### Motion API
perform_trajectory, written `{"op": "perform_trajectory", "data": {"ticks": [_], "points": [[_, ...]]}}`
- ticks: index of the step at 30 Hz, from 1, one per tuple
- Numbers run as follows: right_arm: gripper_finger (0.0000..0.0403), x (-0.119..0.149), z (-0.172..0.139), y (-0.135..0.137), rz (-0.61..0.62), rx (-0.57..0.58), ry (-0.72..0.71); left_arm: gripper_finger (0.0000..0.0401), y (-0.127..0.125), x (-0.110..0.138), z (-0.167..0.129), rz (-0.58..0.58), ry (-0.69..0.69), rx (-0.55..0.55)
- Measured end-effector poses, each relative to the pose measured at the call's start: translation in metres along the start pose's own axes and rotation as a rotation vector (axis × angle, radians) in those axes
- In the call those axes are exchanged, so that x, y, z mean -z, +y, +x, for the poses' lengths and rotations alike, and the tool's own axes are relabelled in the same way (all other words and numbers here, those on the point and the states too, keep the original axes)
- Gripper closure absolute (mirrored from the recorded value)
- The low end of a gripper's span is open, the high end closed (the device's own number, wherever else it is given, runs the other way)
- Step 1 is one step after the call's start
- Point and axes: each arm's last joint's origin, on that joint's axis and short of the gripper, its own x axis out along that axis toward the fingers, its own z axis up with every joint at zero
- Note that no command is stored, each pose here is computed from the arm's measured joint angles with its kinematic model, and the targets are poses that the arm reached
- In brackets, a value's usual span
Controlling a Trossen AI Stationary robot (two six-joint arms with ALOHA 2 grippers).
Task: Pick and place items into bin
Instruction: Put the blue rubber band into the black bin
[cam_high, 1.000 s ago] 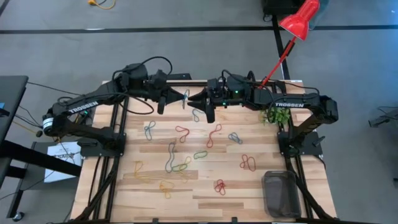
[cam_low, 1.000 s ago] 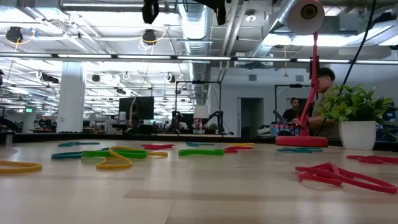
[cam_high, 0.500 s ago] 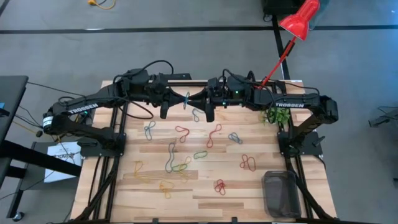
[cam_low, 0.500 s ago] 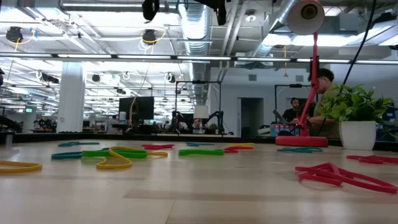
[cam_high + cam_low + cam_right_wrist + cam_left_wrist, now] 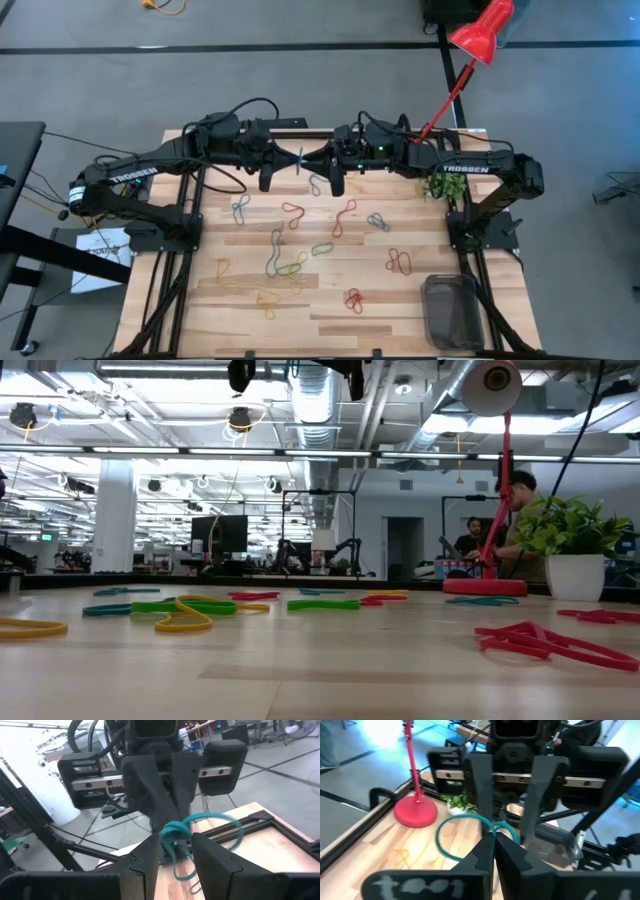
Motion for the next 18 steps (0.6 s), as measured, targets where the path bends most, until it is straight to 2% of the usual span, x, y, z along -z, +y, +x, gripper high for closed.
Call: {"op": "perform_trajectory", "data": {"ticks": [12,18], "points": [[0.0293,0.0020,-0.0001,-0.0009,-0.040,0.014,0.019,0.0401,-0.0017,0.0005,-0.0001,0.000,0.017,0.062],[0.0334,0.0021,0.0000,-0.0005,-0.049,0.008,0.020,0.0401,-0.0018,0.0005,-0.0001,0.000,0.018,0.064]]}}
